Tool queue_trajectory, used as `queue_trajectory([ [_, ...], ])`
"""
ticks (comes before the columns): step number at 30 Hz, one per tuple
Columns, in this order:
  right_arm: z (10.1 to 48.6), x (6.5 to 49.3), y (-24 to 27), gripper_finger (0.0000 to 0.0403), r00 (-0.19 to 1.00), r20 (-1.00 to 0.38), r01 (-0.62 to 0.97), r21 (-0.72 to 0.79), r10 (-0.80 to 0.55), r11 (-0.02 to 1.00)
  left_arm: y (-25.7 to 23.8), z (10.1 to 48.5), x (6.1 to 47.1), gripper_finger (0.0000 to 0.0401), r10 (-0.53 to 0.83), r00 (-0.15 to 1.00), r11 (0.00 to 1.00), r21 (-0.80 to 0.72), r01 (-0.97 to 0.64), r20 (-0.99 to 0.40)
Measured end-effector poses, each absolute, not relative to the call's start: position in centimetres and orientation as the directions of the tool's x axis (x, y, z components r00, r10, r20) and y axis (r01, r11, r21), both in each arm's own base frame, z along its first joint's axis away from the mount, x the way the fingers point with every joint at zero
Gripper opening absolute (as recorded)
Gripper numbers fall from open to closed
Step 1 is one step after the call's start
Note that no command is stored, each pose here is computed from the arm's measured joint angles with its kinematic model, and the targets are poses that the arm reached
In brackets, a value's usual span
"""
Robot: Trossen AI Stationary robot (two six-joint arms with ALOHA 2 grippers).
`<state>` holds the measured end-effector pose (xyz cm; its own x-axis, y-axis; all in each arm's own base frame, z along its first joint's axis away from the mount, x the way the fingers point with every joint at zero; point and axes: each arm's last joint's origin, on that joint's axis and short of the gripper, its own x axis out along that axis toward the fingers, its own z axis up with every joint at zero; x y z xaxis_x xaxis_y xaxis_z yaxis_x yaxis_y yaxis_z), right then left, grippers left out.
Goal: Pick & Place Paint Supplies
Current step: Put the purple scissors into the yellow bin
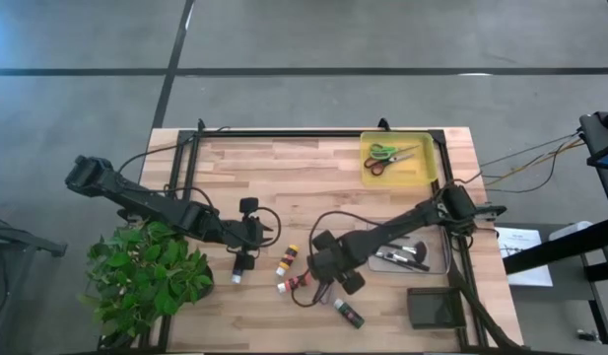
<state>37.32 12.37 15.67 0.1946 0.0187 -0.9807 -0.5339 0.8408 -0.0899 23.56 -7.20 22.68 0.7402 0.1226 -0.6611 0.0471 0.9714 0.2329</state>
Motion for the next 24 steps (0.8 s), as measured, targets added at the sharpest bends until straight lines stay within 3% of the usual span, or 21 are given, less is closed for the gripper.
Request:
queue_trajectory([
  [16, 13.5, 36.4, 11.5, 0.0193, 0.206, -0.978, -0.538, -0.094, 0.022, 0.838, -7.2, 22.7, 23.6, 0.0104, 0.115, 0.74, 0.972, 0.228, 0.053, -0.663],
  [24, 13.2, 36.7, 10.2, 0.0193, 0.167, -0.975, -0.498, 0.044, 0.145, 0.866, -7.2, 22.7, 23.6, 0.0104, 0.115, 0.74, 0.972, 0.228, 0.054, -0.663],
])
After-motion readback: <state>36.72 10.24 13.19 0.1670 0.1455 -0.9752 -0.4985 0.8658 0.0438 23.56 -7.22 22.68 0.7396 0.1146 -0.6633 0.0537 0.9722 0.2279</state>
